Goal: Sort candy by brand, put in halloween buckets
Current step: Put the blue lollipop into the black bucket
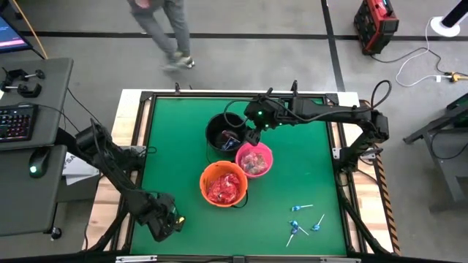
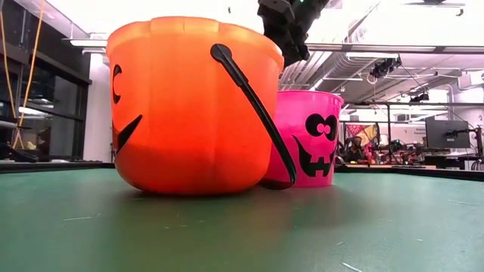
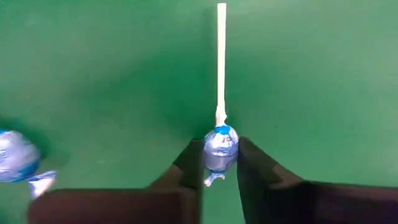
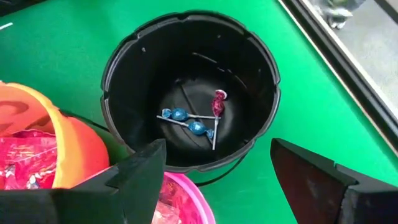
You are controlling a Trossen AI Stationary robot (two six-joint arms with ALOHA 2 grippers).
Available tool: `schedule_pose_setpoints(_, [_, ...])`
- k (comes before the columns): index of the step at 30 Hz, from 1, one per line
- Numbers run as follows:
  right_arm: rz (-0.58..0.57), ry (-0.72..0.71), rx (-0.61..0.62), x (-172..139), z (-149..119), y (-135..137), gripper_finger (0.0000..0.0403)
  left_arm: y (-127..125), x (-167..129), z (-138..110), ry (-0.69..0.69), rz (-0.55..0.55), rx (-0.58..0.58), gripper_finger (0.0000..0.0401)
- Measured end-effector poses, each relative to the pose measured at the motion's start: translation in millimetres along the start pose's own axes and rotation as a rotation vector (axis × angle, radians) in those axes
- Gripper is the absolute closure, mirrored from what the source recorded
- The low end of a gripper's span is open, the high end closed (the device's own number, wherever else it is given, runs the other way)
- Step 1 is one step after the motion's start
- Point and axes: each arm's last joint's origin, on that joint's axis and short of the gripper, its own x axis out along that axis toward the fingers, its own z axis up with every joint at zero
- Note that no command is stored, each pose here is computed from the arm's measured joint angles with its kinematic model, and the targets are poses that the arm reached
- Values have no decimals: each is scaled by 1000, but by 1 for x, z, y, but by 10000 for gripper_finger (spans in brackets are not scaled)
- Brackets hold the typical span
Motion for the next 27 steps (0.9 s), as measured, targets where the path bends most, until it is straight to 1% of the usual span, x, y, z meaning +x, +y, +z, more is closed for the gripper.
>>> schedule_pose_setpoints(1, [0,-6,-4,-2,0,0,121,0,-7,1,-2,-29,14,370])
schedule_pose_setpoints(2, [2,-15,-3,-6,1,-1,121,0,-15,2,-14,-57,23,371])
schedule_pose_setpoints(5, [8,-42,11,-20,1,-2,121,5,-40,8,-39,-128,77,366])
schedule_pose_setpoints(8, [22,-76,24,-39,0,-3,121,12,-70,20,-61,-202,132,358])
schedule_pose_setpoints(11, [48,-143,42,-65,-1,0,121,18,-98,37,-154,-316,187,359])
schedule_pose_setpoints(14, [72,-199,46,-89,-4,6,121,18,-123,62,-300,-444,213,360])
schedule_pose_setpoints(16, [65,-235,60,-102,-8,10,121,15,-133,81,-393,-477,241,360])
schedule_pose_setpoints(19, [50,-284,83,-118,-13,17,121,3,-143,110,-513,-495,331,360])
schedule_pose_setpoints(21, [40,-298,103,-123,-16,23,121,-8,-149,132,-594,-516,397,360])
schedule_pose_setpoints(25, [11,-277,139,-125,-23,32,121,-30,-163,177,-757,-610,519,358])
schedule_pose_setpoints(27, [-11,-264,151,-126,-27,35,121,-35,-170,199,-850,-631,525,352])
